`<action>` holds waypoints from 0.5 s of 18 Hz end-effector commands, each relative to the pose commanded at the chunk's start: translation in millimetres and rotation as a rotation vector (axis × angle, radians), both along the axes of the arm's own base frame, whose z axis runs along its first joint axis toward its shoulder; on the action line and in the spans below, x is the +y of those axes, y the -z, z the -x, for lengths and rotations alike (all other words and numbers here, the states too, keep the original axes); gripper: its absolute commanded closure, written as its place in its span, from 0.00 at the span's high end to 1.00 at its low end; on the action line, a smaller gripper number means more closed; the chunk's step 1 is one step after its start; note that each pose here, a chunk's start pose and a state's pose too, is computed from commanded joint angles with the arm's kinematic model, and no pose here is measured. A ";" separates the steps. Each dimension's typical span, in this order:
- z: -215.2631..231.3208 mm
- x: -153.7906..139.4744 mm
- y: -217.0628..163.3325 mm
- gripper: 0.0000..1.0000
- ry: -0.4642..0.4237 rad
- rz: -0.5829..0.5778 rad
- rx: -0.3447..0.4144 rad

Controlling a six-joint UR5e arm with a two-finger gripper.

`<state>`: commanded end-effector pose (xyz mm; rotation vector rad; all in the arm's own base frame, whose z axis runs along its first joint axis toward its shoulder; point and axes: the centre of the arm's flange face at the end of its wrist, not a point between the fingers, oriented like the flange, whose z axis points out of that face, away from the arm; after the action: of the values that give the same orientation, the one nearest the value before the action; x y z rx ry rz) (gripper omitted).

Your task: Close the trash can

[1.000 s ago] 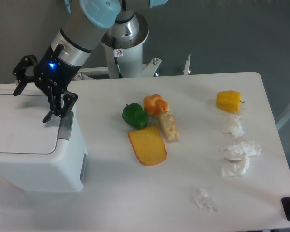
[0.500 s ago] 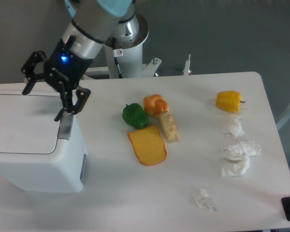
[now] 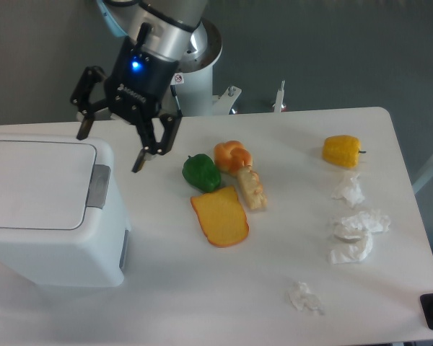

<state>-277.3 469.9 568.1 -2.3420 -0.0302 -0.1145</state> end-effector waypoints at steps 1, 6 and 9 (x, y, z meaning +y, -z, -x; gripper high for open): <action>3.8 -4.4 -1.5 1.00 0.002 0.002 0.018; 19.8 -19.8 -1.4 1.00 0.010 0.061 0.153; 25.7 -23.8 6.9 1.00 0.085 0.112 0.268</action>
<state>-303.0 446.1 561.2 -2.4514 0.1994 0.1633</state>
